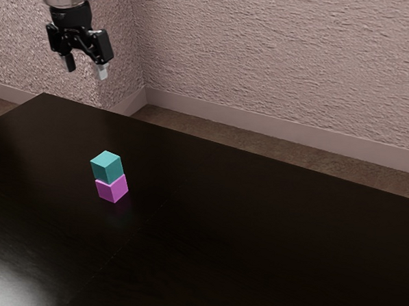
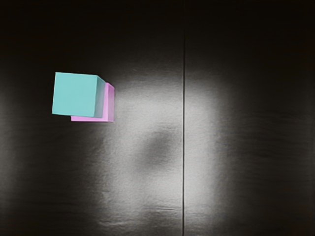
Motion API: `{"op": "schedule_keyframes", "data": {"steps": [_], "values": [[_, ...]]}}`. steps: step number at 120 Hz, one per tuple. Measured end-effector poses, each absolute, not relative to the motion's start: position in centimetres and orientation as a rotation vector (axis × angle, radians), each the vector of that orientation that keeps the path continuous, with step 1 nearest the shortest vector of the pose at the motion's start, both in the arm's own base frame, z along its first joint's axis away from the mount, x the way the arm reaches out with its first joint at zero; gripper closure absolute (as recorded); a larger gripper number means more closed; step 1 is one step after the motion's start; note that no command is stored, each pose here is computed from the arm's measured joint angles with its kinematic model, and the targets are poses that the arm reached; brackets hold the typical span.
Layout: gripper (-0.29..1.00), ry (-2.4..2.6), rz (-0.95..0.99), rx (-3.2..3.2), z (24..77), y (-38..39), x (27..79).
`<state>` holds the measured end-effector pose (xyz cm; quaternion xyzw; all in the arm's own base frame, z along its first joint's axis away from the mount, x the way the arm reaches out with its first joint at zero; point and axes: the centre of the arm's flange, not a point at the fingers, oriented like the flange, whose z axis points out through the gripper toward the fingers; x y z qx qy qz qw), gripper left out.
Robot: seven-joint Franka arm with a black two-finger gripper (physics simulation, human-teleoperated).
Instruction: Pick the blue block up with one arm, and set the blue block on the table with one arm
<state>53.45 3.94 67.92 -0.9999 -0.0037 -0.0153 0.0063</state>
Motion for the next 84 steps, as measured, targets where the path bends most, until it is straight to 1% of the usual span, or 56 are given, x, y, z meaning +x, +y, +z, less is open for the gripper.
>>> {"op": "schedule_keyframes", "data": {"steps": [21,34,42,84], "values": [[0.0,0.007,-0.054,-3.128,68.3,3.3,53.4],[0.0,0.012,-0.248,-3.107,75.8,3.0,51.9],[0.0,0.018,-0.294,-3.103,77.9,2.7,51.2],[0.0,0.049,-0.197,-3.109,76.5,1.6,52.1]]}}
